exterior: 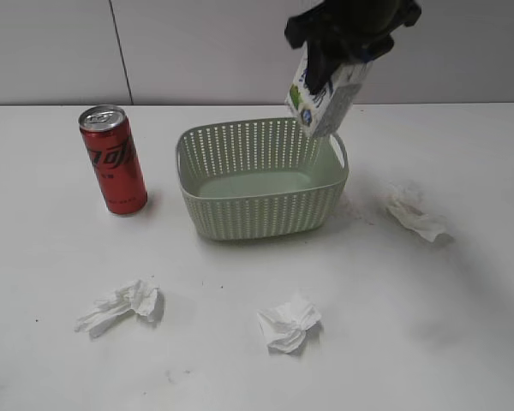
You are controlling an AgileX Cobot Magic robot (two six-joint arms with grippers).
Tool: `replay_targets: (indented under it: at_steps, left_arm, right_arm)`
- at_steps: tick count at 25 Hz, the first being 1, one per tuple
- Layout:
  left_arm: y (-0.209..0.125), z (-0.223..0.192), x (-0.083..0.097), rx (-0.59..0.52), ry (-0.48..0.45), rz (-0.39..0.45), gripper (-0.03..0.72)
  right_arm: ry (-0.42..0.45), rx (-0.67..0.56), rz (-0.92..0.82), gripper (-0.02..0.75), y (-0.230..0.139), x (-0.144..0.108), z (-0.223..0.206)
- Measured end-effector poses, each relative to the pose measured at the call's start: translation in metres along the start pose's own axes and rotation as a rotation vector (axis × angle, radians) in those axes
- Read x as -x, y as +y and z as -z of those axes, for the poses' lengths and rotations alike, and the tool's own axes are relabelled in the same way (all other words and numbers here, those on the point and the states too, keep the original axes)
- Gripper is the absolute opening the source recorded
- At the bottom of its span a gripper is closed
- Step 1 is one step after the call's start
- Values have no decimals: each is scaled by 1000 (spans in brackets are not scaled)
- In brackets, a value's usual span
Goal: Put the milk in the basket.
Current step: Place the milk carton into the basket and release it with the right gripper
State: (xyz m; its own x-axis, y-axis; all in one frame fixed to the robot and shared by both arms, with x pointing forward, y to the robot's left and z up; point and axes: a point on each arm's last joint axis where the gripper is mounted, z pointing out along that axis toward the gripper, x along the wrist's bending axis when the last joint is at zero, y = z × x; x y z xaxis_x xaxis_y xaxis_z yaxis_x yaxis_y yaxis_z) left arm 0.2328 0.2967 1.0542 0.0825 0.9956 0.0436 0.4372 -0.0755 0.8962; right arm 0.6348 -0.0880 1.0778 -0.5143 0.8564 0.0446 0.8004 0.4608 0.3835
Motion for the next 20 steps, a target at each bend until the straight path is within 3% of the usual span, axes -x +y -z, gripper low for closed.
replay_targets:
  at_steps: [9,15,17,20]
  left_arm:
    - [0,0,0,0,0,0,221]
    - [0,0,0,0,0,0,221]
    - [0,0,0,0,0,0,221]
    - [0,0,0,0,0,0,221]
  right_arm:
    - [23,-148,78,333,-1,-15,-116]
    - [18,-175,86,340,-6,-14,-147]
    - [18,-167,89,411,-4,-14,-146]
    - [22,-145,96,607,2,-15,-138]
